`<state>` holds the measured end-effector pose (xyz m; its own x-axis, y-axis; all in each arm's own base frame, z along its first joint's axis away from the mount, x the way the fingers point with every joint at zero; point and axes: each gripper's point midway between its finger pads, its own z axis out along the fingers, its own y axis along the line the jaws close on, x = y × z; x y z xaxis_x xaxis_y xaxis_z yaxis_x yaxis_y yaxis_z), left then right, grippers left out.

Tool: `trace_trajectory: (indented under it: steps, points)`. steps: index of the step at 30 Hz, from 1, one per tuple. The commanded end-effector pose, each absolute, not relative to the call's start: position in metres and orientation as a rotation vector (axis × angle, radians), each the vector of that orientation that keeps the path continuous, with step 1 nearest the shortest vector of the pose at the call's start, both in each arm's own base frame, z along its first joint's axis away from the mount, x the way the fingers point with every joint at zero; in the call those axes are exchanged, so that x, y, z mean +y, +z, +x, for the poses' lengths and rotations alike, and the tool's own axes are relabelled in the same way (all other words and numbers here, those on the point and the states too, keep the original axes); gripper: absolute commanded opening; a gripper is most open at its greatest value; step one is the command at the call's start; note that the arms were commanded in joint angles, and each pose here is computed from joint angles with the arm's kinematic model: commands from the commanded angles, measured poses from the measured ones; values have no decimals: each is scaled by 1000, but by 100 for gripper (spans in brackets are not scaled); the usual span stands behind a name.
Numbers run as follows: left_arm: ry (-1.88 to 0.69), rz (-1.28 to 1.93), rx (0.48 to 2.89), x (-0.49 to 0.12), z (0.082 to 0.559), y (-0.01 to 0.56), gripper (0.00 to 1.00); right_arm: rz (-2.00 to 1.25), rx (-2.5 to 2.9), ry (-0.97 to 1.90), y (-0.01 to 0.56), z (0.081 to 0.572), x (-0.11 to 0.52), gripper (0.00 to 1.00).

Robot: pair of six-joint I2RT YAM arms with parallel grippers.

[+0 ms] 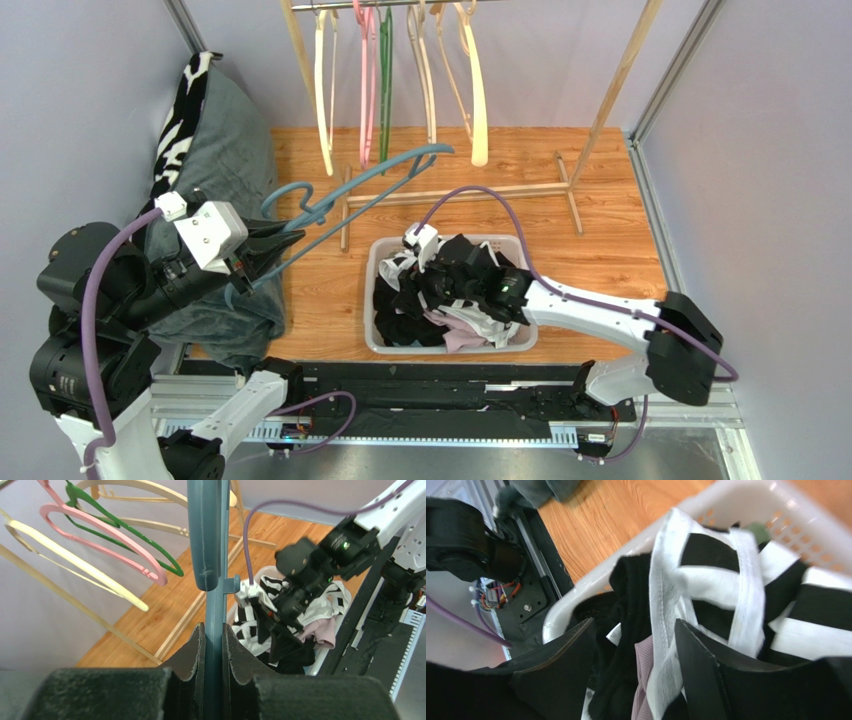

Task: Remove the tank top from the hanger
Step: Place the tank top in the bin.

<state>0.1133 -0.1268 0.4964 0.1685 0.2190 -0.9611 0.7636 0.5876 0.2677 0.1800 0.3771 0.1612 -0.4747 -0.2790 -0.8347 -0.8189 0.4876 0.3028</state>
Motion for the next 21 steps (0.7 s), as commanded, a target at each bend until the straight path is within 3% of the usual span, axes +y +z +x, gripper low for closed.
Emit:
trace_trajectory:
  steps: [1, 3, 4, 9, 17, 21]
  points:
    - [-507, 919, 1382, -132, 119, 494, 0, -890, 1748, 884, 279, 193, 366, 73]
    - [-502, 924, 1389, -132, 120, 490, 0, -886, 1674, 899, 316, 189, 361, 98]
    - [-498, 925, 1399, -132, 122, 485, 0, -898, 1673, 893, 324, 186, 357, 100]
    - [-497, 935, 1427, -132, 127, 476, 0, -900, 1542, 925, 399, 173, 340, 100]
    - [-529, 936, 1455, -135, 129, 470, 0, -993, 1578, 798, 399, 142, 290, 100]
    - [-582, 961, 1514, -141, 136, 458, 0, -961, 1505, 854, 431, 118, 253, 100]
